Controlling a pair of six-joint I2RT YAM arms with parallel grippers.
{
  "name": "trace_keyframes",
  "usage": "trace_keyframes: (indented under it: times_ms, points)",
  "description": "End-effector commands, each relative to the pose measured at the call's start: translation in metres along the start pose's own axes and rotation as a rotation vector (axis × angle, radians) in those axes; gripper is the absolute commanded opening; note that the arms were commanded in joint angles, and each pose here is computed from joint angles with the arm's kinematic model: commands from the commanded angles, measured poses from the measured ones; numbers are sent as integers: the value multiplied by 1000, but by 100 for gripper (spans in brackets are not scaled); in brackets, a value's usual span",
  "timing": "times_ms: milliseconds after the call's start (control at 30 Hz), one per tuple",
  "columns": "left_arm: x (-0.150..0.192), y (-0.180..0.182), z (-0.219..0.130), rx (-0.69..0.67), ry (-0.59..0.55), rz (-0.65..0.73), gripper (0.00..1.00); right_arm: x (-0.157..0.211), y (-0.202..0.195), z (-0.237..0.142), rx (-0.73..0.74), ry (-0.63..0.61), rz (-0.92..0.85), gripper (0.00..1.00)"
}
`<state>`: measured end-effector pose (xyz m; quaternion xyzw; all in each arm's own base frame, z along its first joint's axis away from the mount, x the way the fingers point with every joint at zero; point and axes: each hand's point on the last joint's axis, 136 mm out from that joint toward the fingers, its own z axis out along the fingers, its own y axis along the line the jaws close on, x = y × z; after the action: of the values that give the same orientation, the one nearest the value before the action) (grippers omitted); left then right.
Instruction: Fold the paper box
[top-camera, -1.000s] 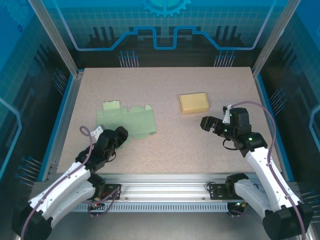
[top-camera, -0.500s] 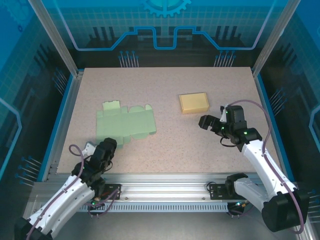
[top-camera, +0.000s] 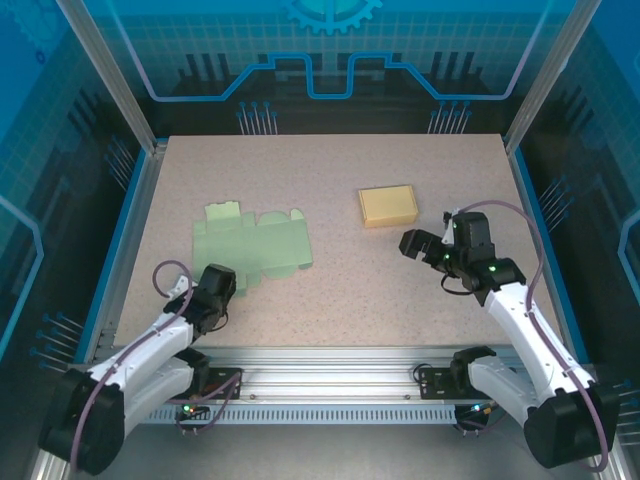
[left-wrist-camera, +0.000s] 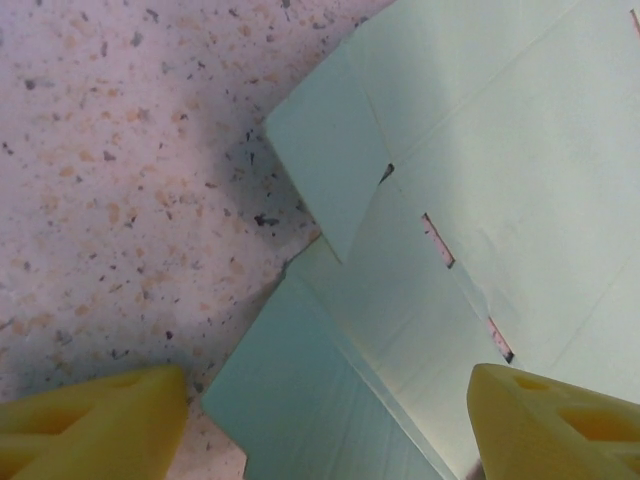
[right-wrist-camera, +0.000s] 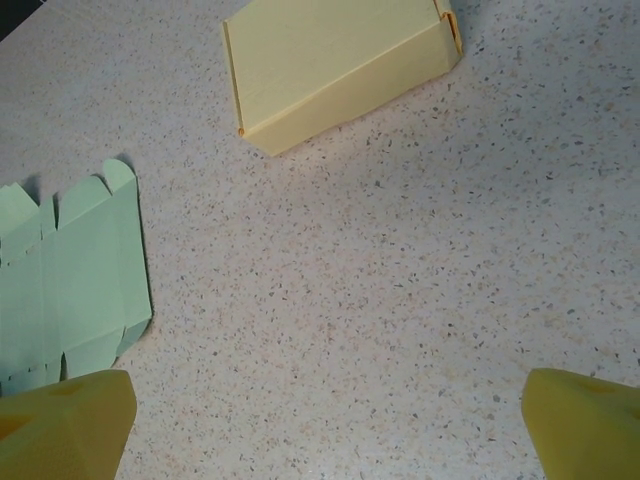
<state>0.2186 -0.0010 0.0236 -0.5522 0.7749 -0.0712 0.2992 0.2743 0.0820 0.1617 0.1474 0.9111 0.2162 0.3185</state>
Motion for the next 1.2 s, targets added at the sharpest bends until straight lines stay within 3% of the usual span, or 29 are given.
trace_keyframes:
  times_ms: [0, 267, 533, 767, 867, 1167]
  points:
    - [1, -37, 10, 118, 26, -25, 72, 5, -11, 1, 29, -7, 34, 100]
    - [9, -43, 28, 95, 55, -33, 55, 11, -14, -4, 22, -26, 57, 100]
    - [8, -53, 36, 100, 46, -17, 22, 22, -18, -2, 3, -26, 88, 100]
    - [-3, -75, 24, 111, 20, 162, 4, 26, -24, -1, 31, -14, 85, 100]
    - [-7, -91, 16, 160, 11, 259, 0, 25, -23, 1, 27, -13, 86, 100]
    - [-20, -132, -27, 387, -81, 549, 0, 26, -21, 11, 24, 9, 68, 100]
